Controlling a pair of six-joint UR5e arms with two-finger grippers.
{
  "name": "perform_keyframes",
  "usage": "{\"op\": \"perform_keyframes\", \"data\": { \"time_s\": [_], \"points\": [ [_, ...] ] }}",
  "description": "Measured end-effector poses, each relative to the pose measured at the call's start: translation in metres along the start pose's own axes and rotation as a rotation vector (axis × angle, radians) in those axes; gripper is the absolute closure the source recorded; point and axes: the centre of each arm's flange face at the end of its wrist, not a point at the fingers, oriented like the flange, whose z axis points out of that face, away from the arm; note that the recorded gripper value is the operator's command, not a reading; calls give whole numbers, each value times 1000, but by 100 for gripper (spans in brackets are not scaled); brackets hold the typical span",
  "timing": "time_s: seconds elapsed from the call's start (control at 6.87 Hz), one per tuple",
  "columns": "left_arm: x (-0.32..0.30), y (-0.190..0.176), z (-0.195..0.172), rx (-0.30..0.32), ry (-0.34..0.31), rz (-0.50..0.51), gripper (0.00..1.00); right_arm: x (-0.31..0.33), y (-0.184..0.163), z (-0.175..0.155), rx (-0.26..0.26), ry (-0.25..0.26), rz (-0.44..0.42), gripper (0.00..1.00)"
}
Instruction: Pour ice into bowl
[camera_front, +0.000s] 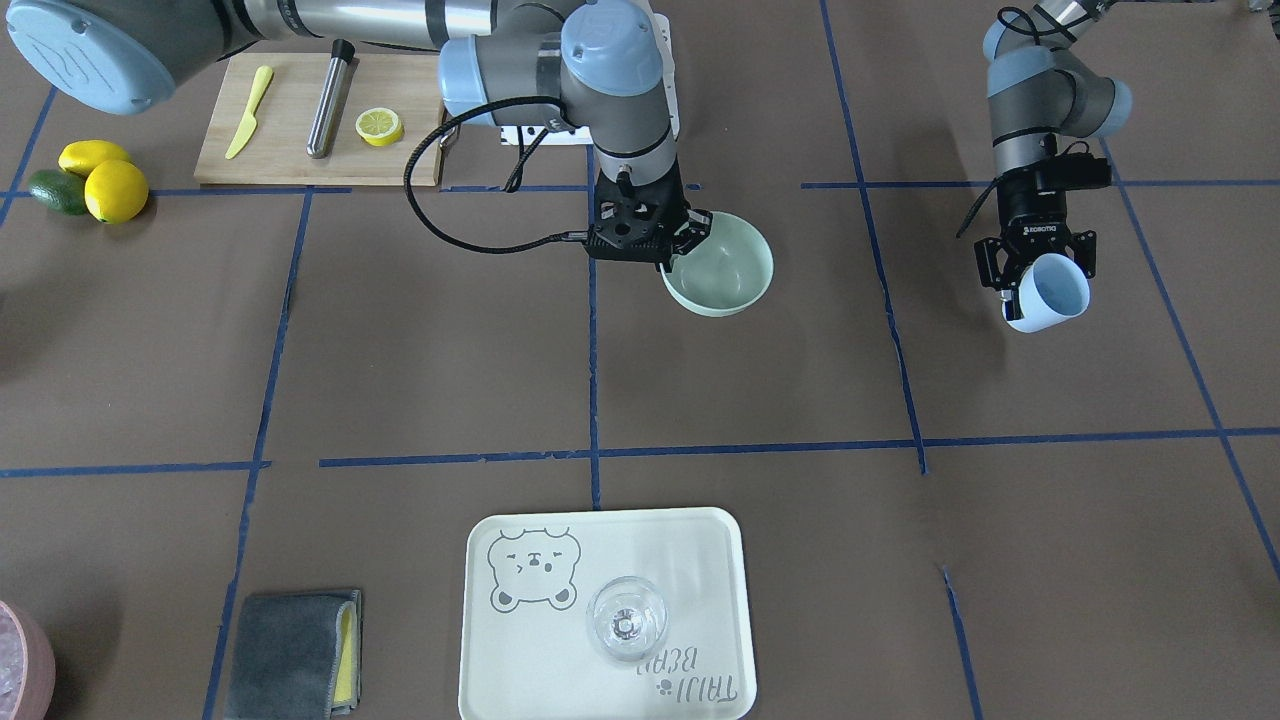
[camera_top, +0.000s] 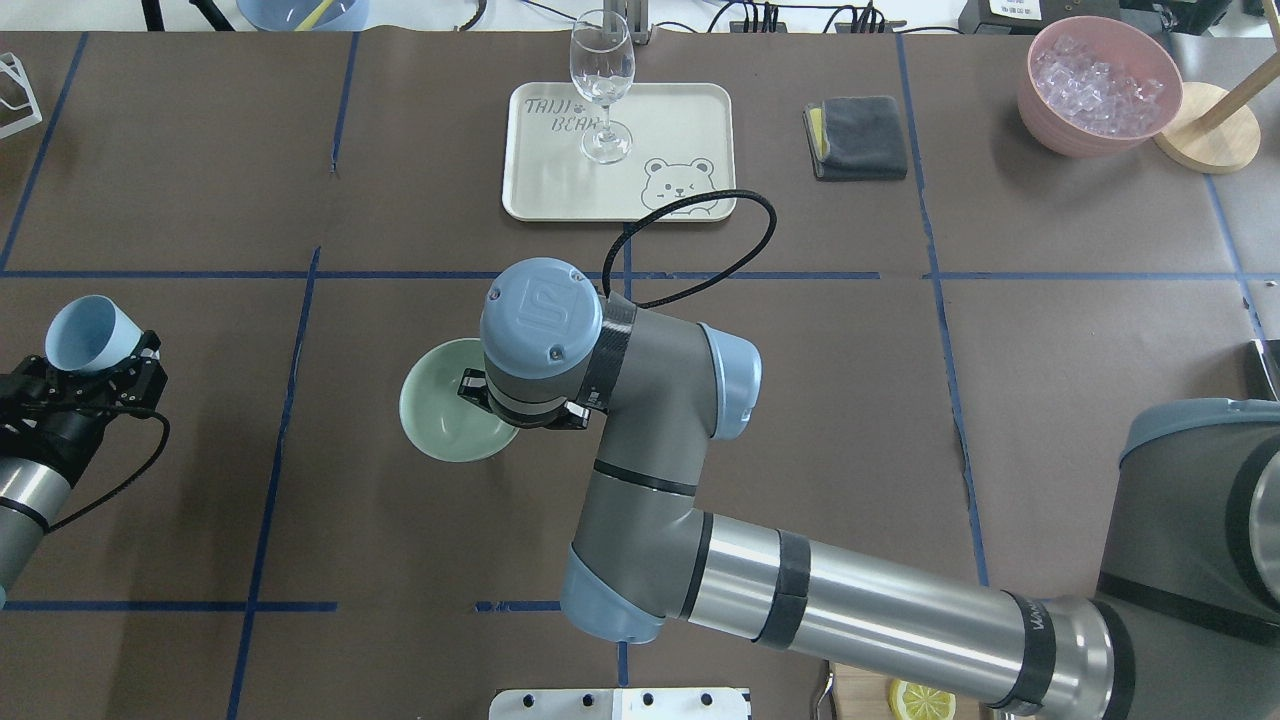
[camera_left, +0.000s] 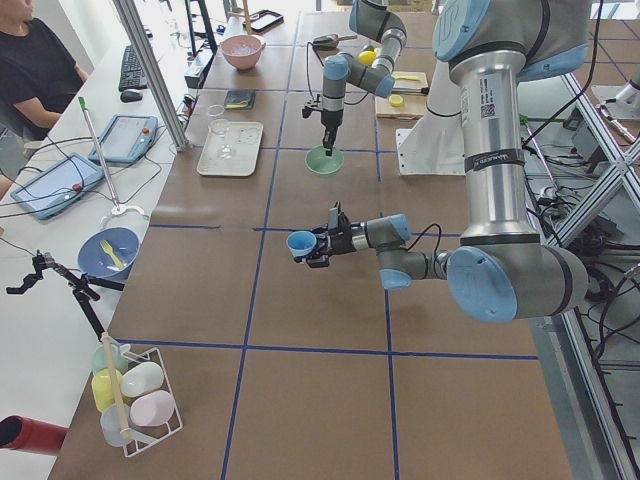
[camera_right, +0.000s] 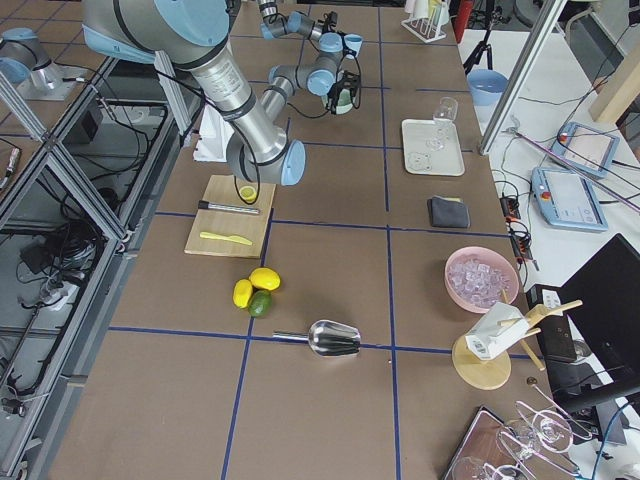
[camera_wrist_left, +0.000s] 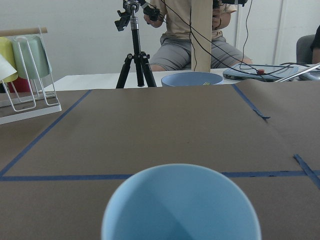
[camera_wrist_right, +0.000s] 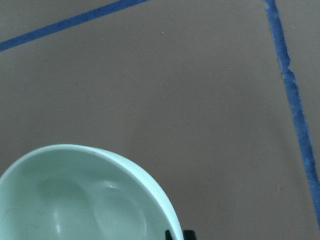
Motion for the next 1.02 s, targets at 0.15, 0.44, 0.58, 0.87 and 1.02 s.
{"op": "perform_keyframes", "data": {
  "time_s": [0.15,0.44,0.58,0.87,1.02],
  "points": [
    [0,-12,-5,5,8,-4,100,-10,3,18,12,-10,-10,63],
    [2,-26,-13,12,19,-18,100,-28,4,30,31,-47,-20,2],
    [9,-32,-16,9,33,-32,100,-31,4,28,35,-72,-23,0],
    [22,-35,-16,1,58,4,100,-27,-9,5,46,-130,-20,0],
    [34,-37,-14,9,70,78,100,-1,-28,-19,45,-160,-12,0]
  ]
}}
